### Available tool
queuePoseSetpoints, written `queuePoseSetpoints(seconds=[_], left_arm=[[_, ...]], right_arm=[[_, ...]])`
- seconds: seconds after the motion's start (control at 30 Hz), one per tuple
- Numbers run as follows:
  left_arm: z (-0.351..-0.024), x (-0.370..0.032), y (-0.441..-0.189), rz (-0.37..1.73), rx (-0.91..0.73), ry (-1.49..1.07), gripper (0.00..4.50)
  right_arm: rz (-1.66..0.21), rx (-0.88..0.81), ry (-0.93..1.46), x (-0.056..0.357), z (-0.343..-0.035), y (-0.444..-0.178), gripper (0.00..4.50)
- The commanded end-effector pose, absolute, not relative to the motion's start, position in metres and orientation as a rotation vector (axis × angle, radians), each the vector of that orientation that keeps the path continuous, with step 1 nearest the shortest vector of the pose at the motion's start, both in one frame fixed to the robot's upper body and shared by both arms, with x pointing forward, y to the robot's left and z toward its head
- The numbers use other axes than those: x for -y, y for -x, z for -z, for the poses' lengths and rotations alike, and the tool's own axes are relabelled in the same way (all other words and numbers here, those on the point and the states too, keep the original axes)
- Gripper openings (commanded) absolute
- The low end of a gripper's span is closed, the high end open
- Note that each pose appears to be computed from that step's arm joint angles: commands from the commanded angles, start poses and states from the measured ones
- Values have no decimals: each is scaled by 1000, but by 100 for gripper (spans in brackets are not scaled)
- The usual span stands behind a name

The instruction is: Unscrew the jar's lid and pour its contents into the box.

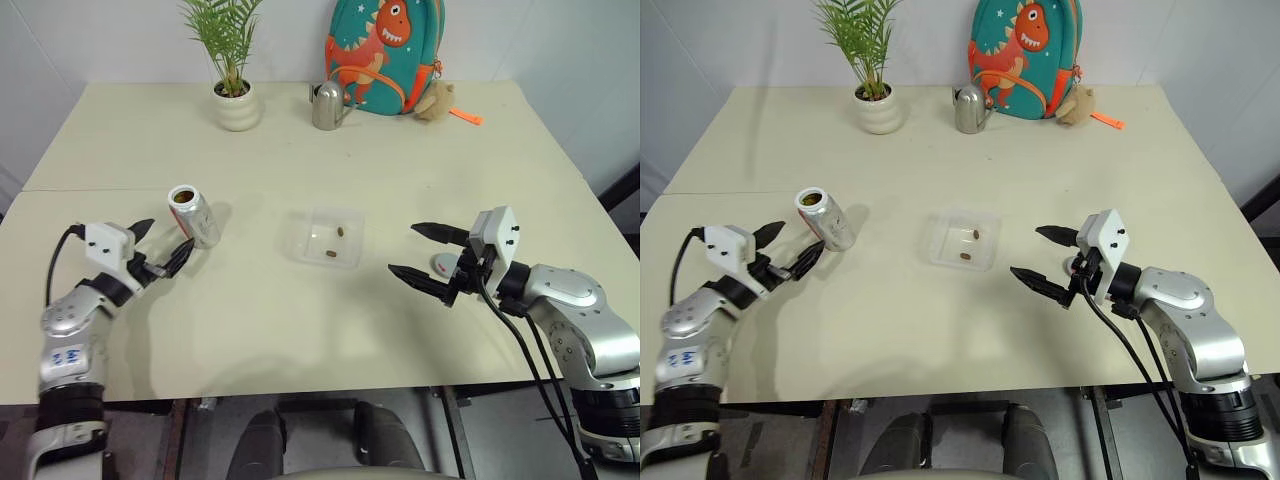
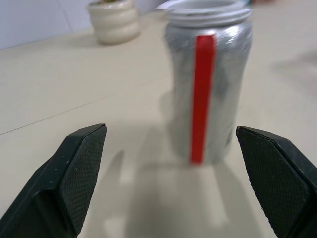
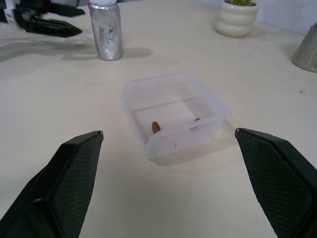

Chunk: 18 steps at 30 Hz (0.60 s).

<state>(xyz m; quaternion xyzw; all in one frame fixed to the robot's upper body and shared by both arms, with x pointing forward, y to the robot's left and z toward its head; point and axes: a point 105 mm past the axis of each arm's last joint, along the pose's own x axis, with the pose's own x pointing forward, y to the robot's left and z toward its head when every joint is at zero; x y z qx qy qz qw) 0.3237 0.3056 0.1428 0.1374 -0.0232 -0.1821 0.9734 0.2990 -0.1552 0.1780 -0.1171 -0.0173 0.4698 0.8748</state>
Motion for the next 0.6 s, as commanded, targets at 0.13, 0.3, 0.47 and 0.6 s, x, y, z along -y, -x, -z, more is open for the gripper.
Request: queuePoseSetpoints(seconds=[0.13,0.3,0.47,0.6], left_arm=[[-163,-291,-299,608,39,-517,446],[-183,-242,-290,898,111,-581,446],[-169,-210,-278,1131,34,-581,446],[-171,-205,-279,1139,51,-557,446]], right_arm=[[-977,104,316,175,-202,-297,450],[-1106,70,368,175,-207,-277,450],[-1220,60,413,164,-212,-261,450],[-1226,50,424,167,-211,-258,450]])
